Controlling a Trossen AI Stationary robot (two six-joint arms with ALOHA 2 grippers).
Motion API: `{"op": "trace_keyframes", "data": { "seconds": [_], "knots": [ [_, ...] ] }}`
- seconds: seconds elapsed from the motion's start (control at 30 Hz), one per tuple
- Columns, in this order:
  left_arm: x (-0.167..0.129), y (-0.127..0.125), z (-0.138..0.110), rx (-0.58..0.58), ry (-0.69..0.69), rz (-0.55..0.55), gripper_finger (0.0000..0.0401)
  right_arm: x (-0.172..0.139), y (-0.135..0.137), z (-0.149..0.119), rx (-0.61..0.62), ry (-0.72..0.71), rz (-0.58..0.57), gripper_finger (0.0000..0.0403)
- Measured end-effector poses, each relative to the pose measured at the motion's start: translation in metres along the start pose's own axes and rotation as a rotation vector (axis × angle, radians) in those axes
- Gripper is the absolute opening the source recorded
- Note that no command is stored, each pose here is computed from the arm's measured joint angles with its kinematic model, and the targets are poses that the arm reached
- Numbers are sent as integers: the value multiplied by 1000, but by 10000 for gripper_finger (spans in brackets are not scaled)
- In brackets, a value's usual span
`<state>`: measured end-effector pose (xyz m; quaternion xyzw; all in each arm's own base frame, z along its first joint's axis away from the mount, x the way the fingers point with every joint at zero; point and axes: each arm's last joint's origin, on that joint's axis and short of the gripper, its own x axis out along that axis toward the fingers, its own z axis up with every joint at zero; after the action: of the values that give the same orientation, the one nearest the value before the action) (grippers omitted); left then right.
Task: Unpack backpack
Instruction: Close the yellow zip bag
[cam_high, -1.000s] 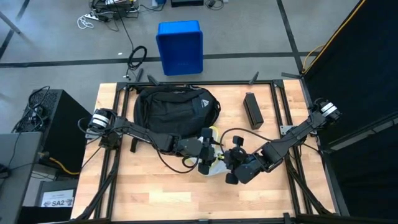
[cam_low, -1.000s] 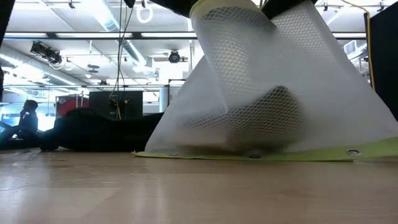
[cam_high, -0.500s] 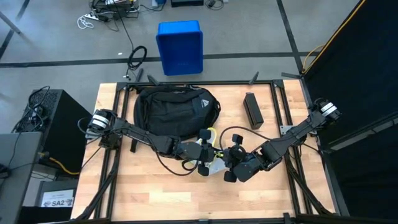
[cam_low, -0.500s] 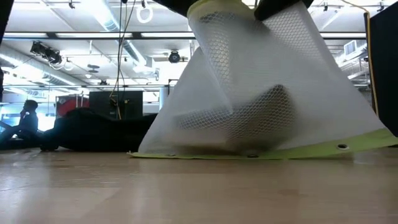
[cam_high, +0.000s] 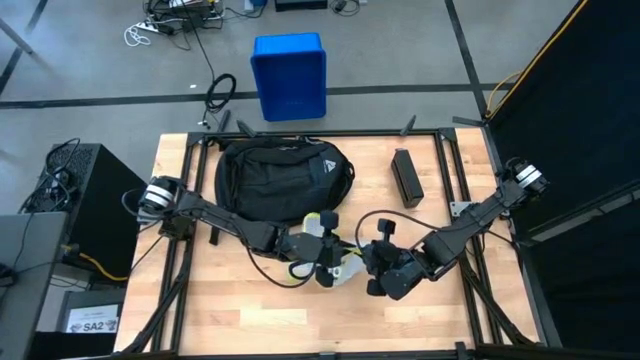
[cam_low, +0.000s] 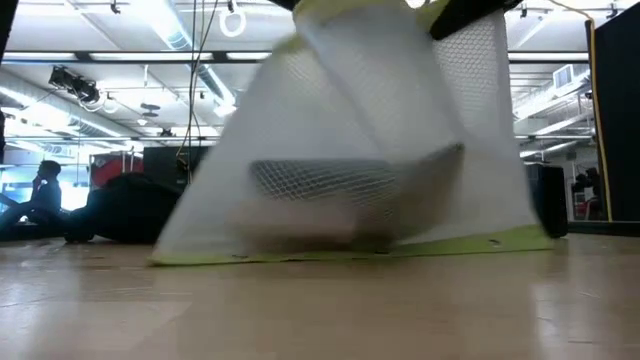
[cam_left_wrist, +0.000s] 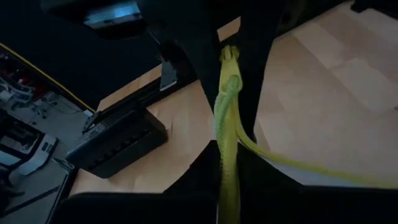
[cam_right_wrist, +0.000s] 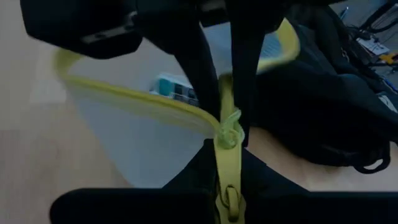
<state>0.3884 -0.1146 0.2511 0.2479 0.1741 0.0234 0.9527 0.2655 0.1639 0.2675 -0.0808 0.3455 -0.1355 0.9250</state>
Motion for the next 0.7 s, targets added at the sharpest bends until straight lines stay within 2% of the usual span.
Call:
{"op": "trace_keyframes", "data": {
  "seconds": [0.17,0.5,0.6,0.7],
  "knots": [
    [-5,-5,4,4,-15,-10,0,-3,3,0,0,-4,13,7],
    [-16,-12,14,22,-48,-43,0,-4,4,-2,-44,5,22,44],
    [-16,-12,15,17,-64,-55,0,-3,3,0,-109,-20,-1,38],
    [-16,-12,15,11,-65,-56,1,-3,4,3,-135,-40,2,9]
  ]
}}
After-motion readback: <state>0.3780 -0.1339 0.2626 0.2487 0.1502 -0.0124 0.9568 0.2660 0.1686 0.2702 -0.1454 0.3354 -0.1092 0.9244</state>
